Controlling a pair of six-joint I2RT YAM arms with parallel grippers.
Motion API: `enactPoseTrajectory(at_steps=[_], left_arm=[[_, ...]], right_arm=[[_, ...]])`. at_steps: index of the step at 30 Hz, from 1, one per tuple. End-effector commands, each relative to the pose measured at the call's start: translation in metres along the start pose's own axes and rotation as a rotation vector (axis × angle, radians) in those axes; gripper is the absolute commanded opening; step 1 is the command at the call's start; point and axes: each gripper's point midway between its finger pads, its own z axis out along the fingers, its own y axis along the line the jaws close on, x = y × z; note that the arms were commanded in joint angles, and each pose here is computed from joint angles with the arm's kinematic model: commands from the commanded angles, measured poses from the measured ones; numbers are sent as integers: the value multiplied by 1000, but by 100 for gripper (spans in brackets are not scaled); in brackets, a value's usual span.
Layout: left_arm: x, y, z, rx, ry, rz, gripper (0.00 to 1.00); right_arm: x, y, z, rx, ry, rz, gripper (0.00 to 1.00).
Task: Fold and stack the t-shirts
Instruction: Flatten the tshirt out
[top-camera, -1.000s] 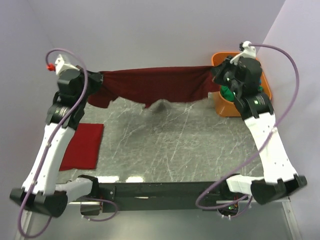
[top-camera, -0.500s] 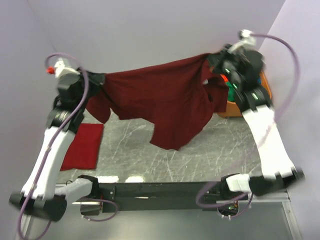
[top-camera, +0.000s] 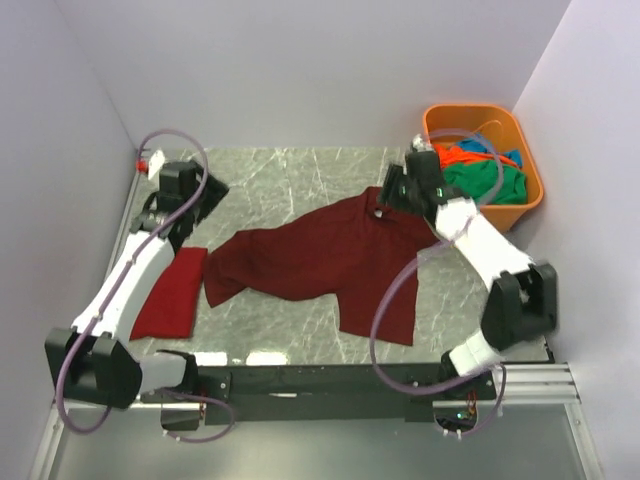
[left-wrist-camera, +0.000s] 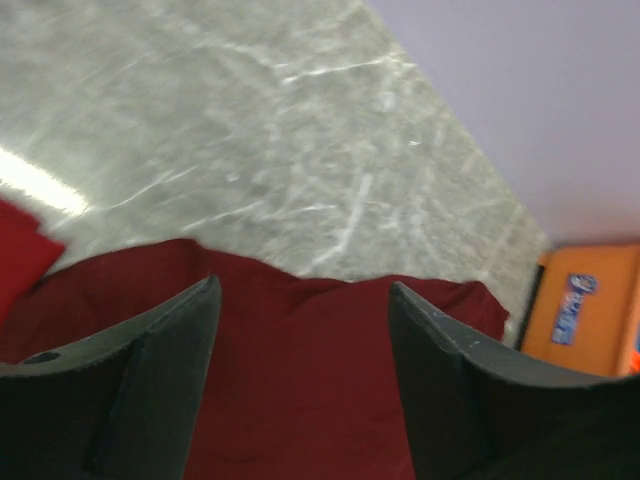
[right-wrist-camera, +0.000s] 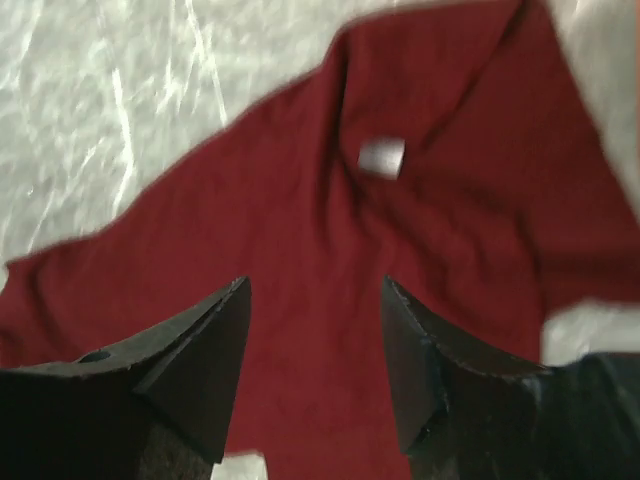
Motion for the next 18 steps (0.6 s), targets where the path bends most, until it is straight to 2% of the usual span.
enactPoseTrajectory(at_steps=[1, 2, 3, 4, 6, 7, 11, 18], left_arm=[[25, 55, -2, -150, 7, -40, 72], [28, 65, -8, -171, 0, -51, 71], [33, 77, -11, -208, -2, -80, 69], [36, 88, -14, -242, -9, -92, 69], [46, 118, -25, -319, -32, -122, 65], [57, 135, -28, -359, -23, -125, 64], [73, 167, -44, -422, -49, -202, 56], [118, 207, -53, -540, 11, -242, 55]], right_arm=[[14, -3, -31, -26, -116, 83, 61], [15, -3, -42, -55, -154, 99, 61], [30, -5, -44, -62, -137, 121, 61], [63, -18, -39, -46, -79, 123, 61], [80, -23, -48, -58, -82, 154, 61], [105, -35, -47, -37, -44, 157, 60], [121, -51, -56, -9, -68, 183, 59], [124, -65, -58, 46, -81, 158, 58]])
